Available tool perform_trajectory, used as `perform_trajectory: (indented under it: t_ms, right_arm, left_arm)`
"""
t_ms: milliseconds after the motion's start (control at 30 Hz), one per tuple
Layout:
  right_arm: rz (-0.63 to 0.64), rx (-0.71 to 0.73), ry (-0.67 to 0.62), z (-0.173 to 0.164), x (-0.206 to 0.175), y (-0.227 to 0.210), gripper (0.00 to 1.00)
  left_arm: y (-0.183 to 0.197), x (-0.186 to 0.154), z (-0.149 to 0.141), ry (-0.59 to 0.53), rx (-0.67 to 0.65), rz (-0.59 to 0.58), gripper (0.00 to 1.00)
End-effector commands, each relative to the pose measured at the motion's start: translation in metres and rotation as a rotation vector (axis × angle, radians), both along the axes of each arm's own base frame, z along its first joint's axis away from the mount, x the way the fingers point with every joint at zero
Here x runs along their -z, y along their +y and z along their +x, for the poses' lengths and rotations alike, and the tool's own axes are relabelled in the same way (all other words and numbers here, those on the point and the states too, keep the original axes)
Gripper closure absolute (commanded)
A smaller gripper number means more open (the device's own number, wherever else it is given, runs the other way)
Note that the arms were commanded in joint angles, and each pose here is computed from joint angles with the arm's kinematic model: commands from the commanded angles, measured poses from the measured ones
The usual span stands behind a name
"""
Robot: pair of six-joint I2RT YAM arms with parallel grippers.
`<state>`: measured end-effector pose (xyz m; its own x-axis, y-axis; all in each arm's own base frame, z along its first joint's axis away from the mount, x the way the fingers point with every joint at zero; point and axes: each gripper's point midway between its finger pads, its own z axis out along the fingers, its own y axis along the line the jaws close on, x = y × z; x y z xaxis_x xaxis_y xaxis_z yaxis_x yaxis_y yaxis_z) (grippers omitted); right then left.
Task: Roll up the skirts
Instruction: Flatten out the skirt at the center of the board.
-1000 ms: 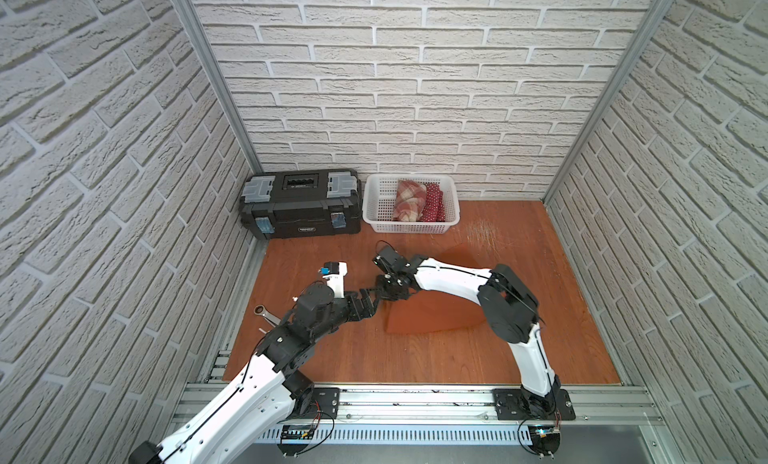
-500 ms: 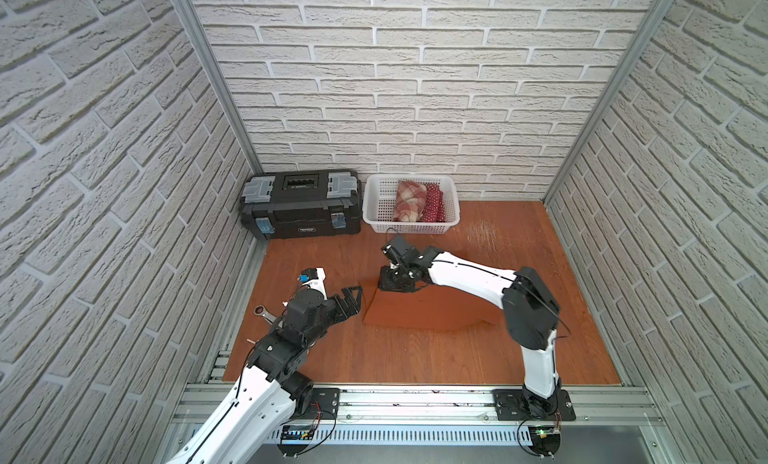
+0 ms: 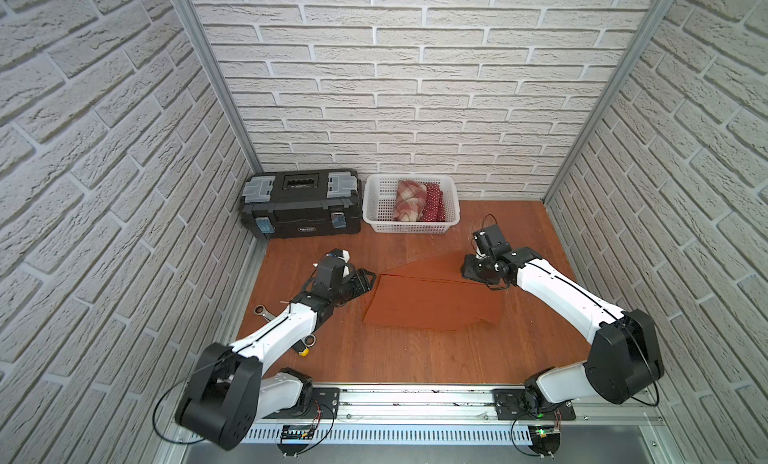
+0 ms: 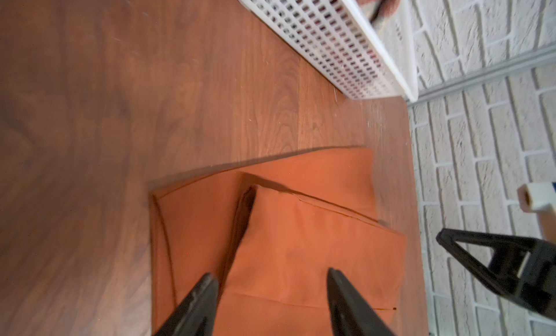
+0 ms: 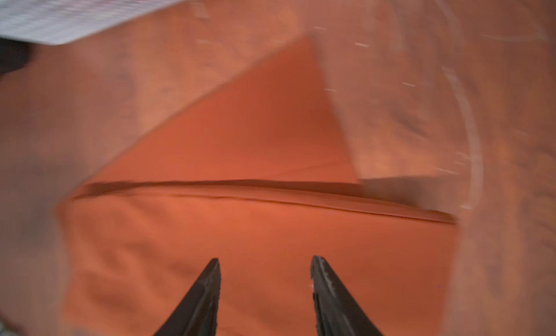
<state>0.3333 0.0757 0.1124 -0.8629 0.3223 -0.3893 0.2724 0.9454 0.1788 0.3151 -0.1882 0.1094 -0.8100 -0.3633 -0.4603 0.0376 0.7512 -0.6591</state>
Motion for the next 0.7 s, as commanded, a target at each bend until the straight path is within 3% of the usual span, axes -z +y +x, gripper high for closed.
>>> perform_trajectory:
  t_ms: [0, 167, 400, 667]
  right_arm:
    - [-0.056, 0.031, 0.029, -0.008, 0.009, -0.039, 0.49]
    - [-0.024, 0.099, 0.112, -0.011, 0.036, -0.066, 0.5]
    - [0.009, 0.119, 0.152, -0.014, 0.053, -0.069, 0.51]
    - [0.046, 0.128, 0.193, -0.028, 0.074, -0.063, 0.57]
  left_arm:
    - [-0.024, -0.002, 0.016, -0.057, 0.088, 0.019, 0.48]
    - [-0.031, 0.021, 0.029, -0.02, 0.101, 0.077, 0.48]
    - [-0.039, 0.043, 0.032, 0.025, 0.152, 0.155, 0.47]
    - [-0.043, 0.066, 0.028, 0.074, 0.169, 0.161, 0.66]
